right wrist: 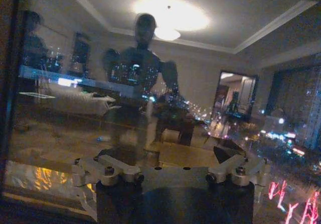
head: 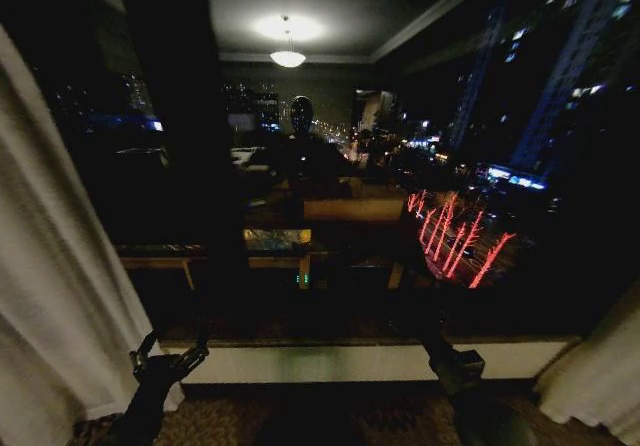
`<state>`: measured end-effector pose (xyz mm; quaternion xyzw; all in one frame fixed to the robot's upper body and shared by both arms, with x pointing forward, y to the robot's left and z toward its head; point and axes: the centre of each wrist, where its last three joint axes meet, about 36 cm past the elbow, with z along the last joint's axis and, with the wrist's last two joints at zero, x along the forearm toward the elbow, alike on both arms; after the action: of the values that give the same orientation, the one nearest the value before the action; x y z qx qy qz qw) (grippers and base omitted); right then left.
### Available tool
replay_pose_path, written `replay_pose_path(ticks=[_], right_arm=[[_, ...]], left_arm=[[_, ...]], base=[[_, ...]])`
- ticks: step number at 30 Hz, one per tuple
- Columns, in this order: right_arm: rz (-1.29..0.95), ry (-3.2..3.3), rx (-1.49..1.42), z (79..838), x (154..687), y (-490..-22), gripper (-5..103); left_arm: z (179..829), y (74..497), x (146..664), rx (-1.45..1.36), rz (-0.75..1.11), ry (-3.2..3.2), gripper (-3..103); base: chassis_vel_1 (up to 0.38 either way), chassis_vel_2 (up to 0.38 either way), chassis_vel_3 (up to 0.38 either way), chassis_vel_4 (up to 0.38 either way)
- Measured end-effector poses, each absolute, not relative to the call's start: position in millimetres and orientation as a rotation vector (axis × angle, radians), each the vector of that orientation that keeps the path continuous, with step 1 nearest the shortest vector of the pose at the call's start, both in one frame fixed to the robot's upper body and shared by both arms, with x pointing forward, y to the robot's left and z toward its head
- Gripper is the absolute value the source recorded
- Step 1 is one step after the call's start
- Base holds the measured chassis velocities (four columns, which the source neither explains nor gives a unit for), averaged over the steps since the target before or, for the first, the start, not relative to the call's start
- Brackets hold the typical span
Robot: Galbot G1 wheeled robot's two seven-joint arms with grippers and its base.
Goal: Open the curtains by pulling them apart, changing their state from closed to fully open.
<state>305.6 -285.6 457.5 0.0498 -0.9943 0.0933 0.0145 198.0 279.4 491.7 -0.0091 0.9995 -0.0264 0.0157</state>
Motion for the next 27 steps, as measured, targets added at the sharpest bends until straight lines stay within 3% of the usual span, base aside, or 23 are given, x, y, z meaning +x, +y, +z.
replay_pose_path(ticks=[27], right_arm=[[0.242,-3.117,0.078,458.6,305.7,-286.0,100]], left_arm=[[491.5,280.2,196.3,-0.034,-0.076,3.112,100]], base=[[0.303,0.383,-0.306,-0.389]])
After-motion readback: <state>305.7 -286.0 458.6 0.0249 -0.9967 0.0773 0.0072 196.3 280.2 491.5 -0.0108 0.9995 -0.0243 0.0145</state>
